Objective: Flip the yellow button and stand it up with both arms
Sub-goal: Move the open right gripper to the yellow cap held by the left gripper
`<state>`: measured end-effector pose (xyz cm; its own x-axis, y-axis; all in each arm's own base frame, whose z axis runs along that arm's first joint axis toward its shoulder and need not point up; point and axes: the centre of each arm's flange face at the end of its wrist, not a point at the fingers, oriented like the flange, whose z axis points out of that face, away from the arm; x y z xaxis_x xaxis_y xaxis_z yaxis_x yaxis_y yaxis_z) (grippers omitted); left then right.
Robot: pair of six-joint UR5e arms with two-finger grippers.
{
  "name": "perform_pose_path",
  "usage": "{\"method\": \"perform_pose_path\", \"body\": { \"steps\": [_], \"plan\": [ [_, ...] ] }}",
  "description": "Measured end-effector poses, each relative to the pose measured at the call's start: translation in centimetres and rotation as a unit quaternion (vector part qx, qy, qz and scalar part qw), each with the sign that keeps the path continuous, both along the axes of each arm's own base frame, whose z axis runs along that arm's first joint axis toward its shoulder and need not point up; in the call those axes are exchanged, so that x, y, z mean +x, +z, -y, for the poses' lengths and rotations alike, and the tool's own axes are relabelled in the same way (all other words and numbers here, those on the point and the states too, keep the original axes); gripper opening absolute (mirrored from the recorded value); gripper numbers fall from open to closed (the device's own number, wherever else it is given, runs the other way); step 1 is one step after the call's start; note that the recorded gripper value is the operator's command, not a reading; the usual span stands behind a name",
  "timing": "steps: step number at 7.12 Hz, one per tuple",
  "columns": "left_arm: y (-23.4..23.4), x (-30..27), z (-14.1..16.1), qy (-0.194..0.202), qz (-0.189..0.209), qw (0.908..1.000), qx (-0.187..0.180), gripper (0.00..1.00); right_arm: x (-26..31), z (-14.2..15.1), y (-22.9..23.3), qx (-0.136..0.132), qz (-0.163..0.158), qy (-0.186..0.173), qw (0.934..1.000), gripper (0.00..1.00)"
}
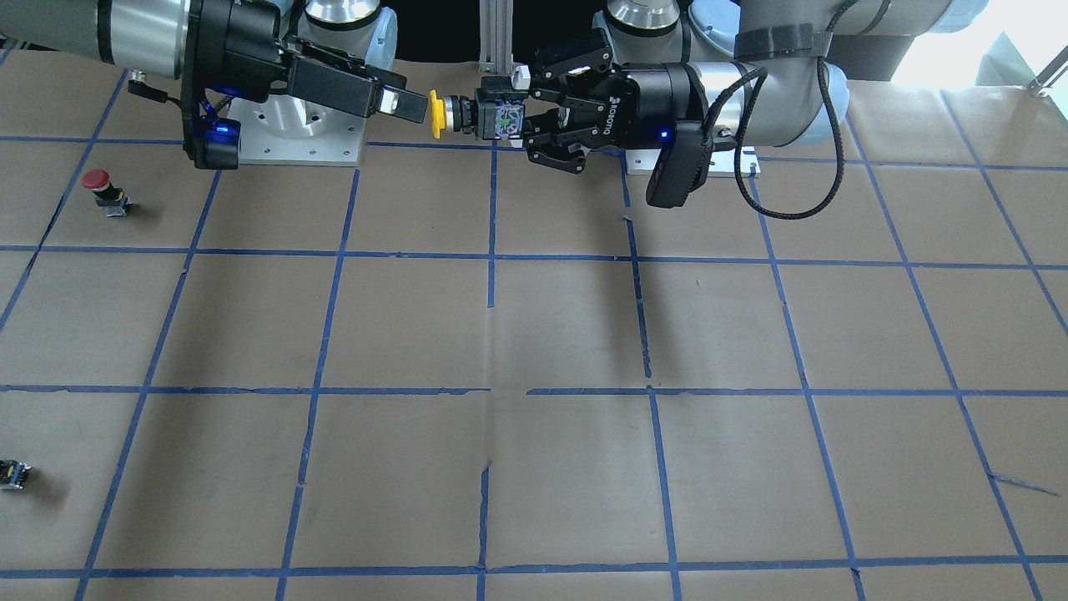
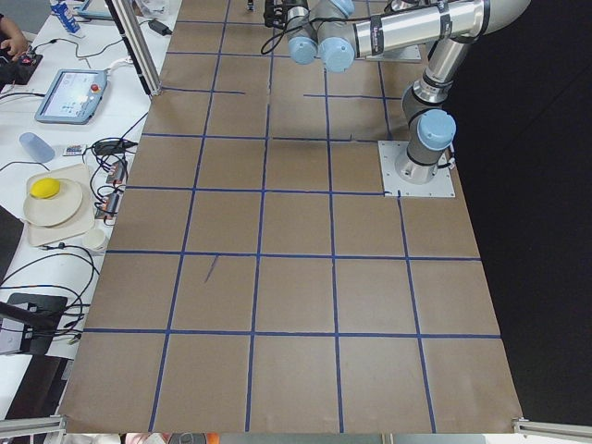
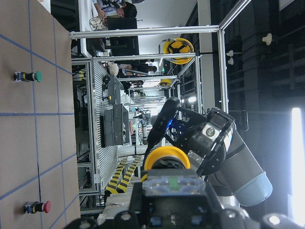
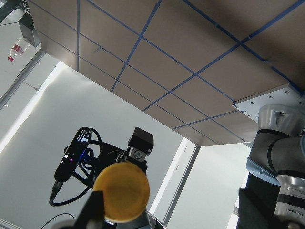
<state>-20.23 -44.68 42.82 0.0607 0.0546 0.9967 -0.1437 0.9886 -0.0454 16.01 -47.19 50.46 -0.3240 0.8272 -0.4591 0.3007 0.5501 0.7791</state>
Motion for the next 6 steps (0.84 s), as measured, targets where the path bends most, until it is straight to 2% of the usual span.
{"method": "perform_pose_path", "body": {
  "steps": [1,3,4,6],
  "plan": [
    [0.1,0.0,-0.1,0.001,-0.001,1.0,0.0,0.04,0.1,0.4,-0.3,0.004,0.007,-0.004,1.0,0.99],
    [0.4,-0.1,-0.2,0.001,-0.003,1.0,0.003,0.04,0.3,1.9,-0.4,-0.006,0.037,-0.021,0.9991,0.99],
    [0.7,-0.1,-0.2,0.002,-0.005,1.0,0.006,0.04,0.4,2.3,-0.3,-0.011,0.045,-0.026,0.9986,0.95],
    [0.8,-0.1,-0.2,0.003,-0.007,0.9999,0.009,0.04,1.1,2.3,-0.2,-0.02,0.046,-0.019,0.9986,0.92]
  ]
}}
